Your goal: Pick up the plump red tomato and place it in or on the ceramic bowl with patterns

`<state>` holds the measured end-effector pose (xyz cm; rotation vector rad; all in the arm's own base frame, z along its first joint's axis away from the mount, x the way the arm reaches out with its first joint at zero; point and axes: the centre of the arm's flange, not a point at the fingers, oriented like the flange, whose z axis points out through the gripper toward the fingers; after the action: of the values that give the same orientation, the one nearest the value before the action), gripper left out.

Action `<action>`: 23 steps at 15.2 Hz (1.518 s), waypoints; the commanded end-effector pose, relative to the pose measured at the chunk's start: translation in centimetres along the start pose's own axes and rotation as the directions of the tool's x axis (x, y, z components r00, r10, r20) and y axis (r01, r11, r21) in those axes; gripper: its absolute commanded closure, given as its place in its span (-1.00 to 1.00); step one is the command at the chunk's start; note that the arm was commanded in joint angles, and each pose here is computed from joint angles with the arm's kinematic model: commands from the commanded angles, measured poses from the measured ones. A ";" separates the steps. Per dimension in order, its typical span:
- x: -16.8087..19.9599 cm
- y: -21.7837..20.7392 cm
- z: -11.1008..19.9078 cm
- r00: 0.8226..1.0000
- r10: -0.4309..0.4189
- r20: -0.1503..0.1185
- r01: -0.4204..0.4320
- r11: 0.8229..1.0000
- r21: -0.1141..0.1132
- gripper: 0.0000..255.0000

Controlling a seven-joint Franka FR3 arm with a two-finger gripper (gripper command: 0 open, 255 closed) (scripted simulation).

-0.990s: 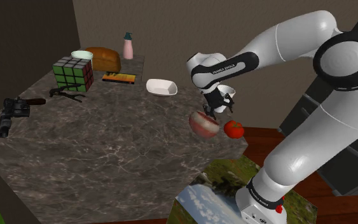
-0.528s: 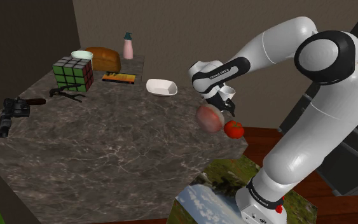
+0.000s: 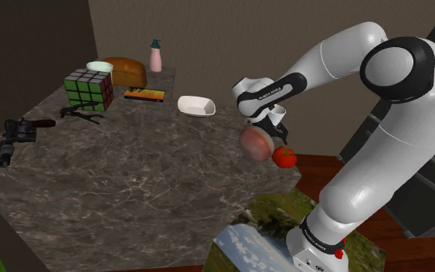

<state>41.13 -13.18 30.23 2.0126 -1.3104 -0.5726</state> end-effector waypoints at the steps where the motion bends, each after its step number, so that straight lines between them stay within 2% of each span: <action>1: -1.2 -0.9 1.5 0.999 -0.024 0.039 0.025 0.999 -0.029 -1.00; 3: -1.2 -0.9 1.5 0.999 -0.024 0.039 0.025 0.999 -0.029 -1.00; 4: -1.7 -0.7 1.7 0.999 -0.023 0.039 0.025 0.999 -0.029 1.00; 8: -0.1 -0.9 1.1 0.999 -0.024 0.039 0.025 0.999 -0.028 1.00; 13: -1.2 -0.9 1.5 0.999 -0.024 0.039 0.025 0.999 -0.029 1.00; 23: -1.1 2.1 -1.5 0.999 -0.023 0.037 0.024 0.999 -0.028 1.00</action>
<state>40.36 -12.37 32.82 2.0057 -1.2946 -0.6388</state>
